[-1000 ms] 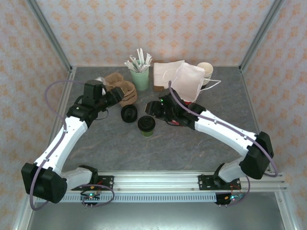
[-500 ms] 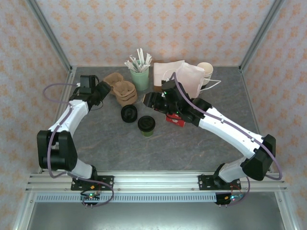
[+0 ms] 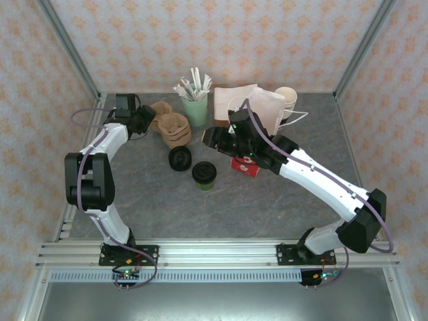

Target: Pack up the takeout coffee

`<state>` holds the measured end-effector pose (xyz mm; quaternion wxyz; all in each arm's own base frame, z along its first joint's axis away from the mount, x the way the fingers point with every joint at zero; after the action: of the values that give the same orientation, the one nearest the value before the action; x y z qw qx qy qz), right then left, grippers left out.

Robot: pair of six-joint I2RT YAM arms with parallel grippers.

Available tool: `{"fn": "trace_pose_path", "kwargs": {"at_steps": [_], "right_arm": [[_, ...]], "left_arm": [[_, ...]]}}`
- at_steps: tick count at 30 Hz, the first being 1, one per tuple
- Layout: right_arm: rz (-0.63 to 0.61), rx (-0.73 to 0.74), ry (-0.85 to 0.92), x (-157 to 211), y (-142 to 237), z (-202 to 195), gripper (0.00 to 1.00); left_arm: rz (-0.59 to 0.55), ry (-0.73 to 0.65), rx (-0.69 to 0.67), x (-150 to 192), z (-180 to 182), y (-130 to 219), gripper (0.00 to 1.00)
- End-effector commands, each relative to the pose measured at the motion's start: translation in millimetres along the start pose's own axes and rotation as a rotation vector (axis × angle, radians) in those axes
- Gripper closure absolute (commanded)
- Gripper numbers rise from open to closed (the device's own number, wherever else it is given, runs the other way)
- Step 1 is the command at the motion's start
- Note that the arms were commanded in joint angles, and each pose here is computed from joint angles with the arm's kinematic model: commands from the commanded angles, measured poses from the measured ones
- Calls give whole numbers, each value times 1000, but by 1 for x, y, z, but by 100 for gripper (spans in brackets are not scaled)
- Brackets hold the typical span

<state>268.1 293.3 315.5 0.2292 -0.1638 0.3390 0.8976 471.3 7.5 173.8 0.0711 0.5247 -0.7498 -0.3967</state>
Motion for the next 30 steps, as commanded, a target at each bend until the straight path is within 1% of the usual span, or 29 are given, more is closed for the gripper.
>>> {"fn": "trace_pose_path", "kwargs": {"at_steps": [1, 5, 10, 21, 26, 30], "right_arm": [[-22, -12, 10, -6, 11, 2, 47], [-13, -8, 9, -8, 5, 0, 47], [-3, 5, 19, -11, 1, -1, 47], [15, 14, 17, -11, -5, -5, 48], [12, 10, 19, -12, -2, -4, 48], [13, 9, 20, -12, -2, -4, 48]], "left_arm": [[-34, -1, 39, -14, -13, 0, 56], [-28, 4, 27, -12, -7, -9, 57], [-29, 14, 47, -12, -4, -17, 59], [-28, 8, 59, -17, -7, -23, 63], [-33, 15, 71, -17, -8, -19, 66], [-29, 18, 79, -16, -8, -20, 70]]}}
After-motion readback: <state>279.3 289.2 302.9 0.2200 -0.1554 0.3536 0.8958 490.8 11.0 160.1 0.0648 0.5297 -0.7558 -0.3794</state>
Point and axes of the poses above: each hand's point on the last joint's axis, 136 mm out from that joint toward the fingers, its own y axis back along the fingers, its own z axis along the line the jaws close on, x = y × z, the point moved 4 cm from there along y, back along the fingers, and after that the axes turned 1 degree about -y, right-handed, at the moved point
